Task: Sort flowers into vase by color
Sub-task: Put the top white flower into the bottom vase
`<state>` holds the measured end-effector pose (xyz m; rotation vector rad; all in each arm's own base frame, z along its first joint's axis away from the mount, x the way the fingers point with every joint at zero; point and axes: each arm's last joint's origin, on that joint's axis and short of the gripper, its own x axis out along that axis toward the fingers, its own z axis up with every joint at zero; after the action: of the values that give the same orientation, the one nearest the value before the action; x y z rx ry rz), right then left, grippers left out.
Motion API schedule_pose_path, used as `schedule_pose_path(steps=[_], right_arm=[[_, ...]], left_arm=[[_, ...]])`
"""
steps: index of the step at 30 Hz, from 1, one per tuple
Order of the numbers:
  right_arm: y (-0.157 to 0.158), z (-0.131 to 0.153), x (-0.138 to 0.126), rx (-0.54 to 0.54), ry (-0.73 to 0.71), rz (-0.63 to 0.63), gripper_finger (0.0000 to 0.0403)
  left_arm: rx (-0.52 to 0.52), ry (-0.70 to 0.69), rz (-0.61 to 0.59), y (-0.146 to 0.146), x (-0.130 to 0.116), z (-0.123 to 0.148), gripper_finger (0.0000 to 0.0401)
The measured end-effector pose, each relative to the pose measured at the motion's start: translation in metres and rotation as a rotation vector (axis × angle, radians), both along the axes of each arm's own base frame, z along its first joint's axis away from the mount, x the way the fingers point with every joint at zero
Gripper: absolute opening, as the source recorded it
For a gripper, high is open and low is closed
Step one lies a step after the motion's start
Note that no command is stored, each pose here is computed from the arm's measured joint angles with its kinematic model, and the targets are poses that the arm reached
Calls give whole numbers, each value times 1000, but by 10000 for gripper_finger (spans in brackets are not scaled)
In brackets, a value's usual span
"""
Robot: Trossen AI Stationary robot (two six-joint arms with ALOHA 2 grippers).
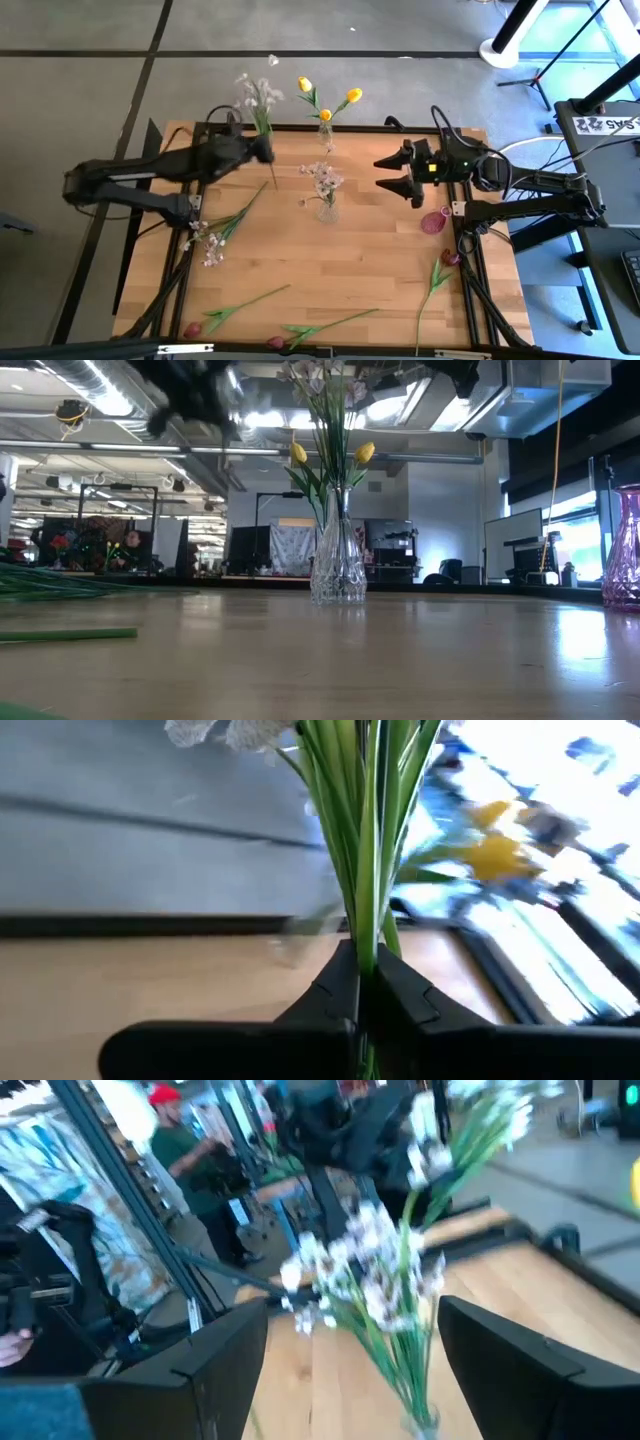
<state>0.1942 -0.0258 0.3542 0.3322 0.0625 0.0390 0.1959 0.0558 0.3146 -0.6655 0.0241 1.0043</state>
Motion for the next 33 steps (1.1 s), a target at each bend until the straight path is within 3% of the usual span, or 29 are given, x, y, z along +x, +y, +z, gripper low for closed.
schedule_pose_path(steps=[6,13,19,25,33], right_arm=[[-2,15,6,-29,-173,-18,292],[-6,10,47,47,-328,1,292],[5,16,93,44,-341,44,292],[10,39,130,12,-261,43,292],[10,53,153,20,-212,67,291]], left_arm=[[221,-95,-312,-53,-18,37,3],[407,-289,-583,-86,-17,65,3],[490,-298,-615,-91,13,60,2],[453,-261,-694,-88,49,48,2],[482,-248,-730,-91,61,53,2]])
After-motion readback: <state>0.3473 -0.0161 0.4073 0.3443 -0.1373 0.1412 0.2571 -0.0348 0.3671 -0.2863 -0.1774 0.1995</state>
